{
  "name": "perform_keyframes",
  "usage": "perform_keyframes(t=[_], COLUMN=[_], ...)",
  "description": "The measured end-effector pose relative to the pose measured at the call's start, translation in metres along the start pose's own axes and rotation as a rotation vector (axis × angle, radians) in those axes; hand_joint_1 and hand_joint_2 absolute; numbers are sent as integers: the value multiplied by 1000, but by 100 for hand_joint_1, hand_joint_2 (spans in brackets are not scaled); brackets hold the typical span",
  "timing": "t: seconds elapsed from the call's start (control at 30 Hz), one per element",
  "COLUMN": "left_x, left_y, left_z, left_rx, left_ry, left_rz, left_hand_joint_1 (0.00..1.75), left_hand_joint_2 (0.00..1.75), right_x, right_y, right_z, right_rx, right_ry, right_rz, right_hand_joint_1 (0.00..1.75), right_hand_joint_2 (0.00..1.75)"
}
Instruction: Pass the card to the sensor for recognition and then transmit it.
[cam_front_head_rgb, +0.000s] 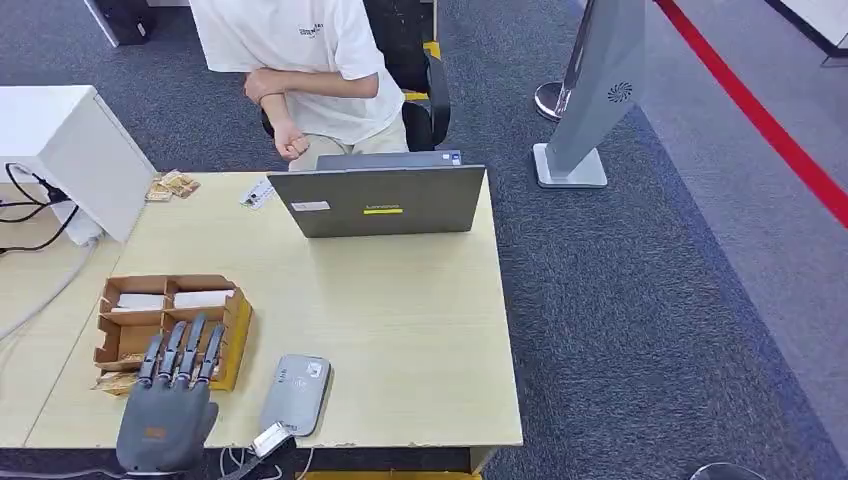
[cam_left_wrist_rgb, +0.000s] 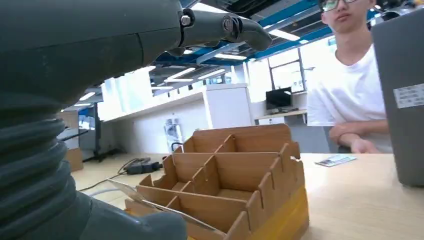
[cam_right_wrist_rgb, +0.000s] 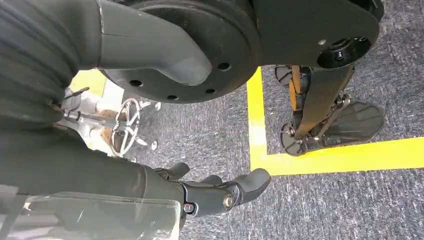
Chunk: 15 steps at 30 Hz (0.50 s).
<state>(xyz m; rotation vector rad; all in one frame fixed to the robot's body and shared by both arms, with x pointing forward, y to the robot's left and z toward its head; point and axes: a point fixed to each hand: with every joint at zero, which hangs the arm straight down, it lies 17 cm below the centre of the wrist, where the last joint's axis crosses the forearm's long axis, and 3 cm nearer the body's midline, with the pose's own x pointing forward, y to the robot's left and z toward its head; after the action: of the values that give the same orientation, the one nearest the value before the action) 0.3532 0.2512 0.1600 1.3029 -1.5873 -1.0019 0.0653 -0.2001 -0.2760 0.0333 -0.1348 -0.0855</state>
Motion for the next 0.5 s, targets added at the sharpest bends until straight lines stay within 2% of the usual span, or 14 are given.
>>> perform_keyframes(t=[0.3,0.5], left_x=[-4,-26], left_y=[0,-1], left_z=[1,7], left_rx=[0,-1], left_ry=[13,109], left_rz=[0,45], left_hand_joint_1=[0,0], left_hand_joint_2=[175,175], right_x=[0,1], right_y=[0,-2], right_z=[0,0], right_rx=[0,-5], right_ry=[0,-1], right_rz=[-3,-2], right_hand_joint_1=[0,0], right_hand_joint_2=[175,175])
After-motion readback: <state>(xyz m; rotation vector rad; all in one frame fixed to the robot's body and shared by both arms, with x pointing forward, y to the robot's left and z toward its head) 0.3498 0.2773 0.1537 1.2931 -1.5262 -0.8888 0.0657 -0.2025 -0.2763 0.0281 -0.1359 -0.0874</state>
